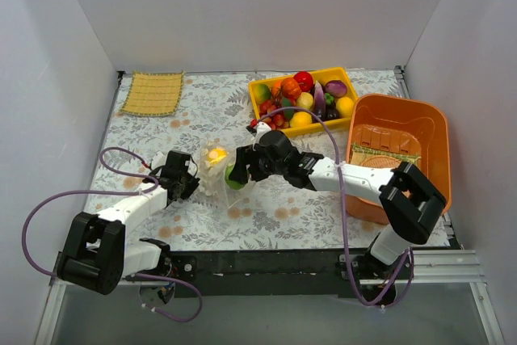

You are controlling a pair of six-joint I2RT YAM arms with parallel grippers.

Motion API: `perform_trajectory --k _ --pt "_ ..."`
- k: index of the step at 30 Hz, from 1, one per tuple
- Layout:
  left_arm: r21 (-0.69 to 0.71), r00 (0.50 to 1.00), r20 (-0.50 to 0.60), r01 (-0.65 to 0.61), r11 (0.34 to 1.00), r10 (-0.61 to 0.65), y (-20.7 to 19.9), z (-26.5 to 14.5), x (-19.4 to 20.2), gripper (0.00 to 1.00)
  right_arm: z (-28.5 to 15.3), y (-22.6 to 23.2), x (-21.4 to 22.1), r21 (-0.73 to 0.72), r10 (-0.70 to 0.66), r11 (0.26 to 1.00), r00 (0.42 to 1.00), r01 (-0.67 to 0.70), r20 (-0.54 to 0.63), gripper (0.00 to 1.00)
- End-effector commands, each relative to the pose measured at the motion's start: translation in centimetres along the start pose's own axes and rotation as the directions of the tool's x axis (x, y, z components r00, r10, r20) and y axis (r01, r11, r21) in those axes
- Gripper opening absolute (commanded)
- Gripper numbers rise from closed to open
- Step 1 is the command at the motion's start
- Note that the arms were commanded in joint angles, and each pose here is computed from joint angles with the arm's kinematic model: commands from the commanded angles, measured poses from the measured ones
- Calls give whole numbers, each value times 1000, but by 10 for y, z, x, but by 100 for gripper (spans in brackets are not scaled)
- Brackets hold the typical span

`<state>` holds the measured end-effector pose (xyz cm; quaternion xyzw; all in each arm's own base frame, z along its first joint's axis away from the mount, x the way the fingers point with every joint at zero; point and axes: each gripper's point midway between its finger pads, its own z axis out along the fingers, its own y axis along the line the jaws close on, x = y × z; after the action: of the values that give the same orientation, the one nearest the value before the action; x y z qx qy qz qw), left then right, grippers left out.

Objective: Open the zip-top bag and remove the fake food

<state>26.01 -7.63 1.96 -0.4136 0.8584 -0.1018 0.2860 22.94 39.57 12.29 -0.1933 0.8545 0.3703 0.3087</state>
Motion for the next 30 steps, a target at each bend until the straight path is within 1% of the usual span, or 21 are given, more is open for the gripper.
perform_trajectory --k 1,4,5,7,12,15,16,18,19,21,22,25,28,29,30 --pt "-39 998 56 -8 999 10 1 0 -13 0 -19 1 -16 5 -29 1000 999 29 36 32" --pt "-49 997 71 -8 999 11 2 -1 -17 0 -31 -7 -24 58 -43 998 998 39 54 30" --pt "-48 997 73 -9 999 13 2 -2 -18 0 -39 -14 -27 97 -48 994 997 42 61 29" --pt "-46 996 84 -6 999 10 1 -4 -22 0 -48 -24 -27 120 -47 992 997 39 63 25" --pt "-33 993 112 -15 999 19 -2 -11 -31 0 -80 -36 -44 146 -62 988 993 47 99 24" --pt "-15 993 118 -16 1000 17 -7 -16 -34 0 -97 -54 -69 185 -60 982 986 31 153 25" --pt "-11 993 119 -20 1000 21 -8 -17 -35 0 -105 -68 -86 214 -60 977 981 19 187 25" --pt "5 992 120 -22 1000 21 -12 -21 -36 0 -109 -81 -100 225 -58 974 978 11 202 25" --pt "7 992 122 -27 1000 26 -13 -22 -37 0 -116 -99 -114 268 -71 963 971 8 226 25" --pt "22 992 124 -33 999 31 -17 -26 -39 0 -119 -119 -138 313 -77 950 964 -6 253 25" --pt "24 992 124 -35 999 32 -17 -27 -40 0 -125 -139 -151 349 -70 937 958 -34 280 25" --pt "32 991 125 -42 999 38 -18 -32 -40 0 -131 -175 -183 402 -65 912 943 -76 326 25" --pt "38 991 127 -51 998 46 -18 -34 -41 0 -125 -207 -204 464 -71 880 939 -100 337 25" --pt "41 991 128 -52 998 47 -19 -35 -41 0 -115 -221 -201 489 -60 865 946 -109 318 25" --pt "43 991 127 -55 998 49 -19 -35 -41 0 -115 -225 -211 500 -71 859 941 -111 330 25"
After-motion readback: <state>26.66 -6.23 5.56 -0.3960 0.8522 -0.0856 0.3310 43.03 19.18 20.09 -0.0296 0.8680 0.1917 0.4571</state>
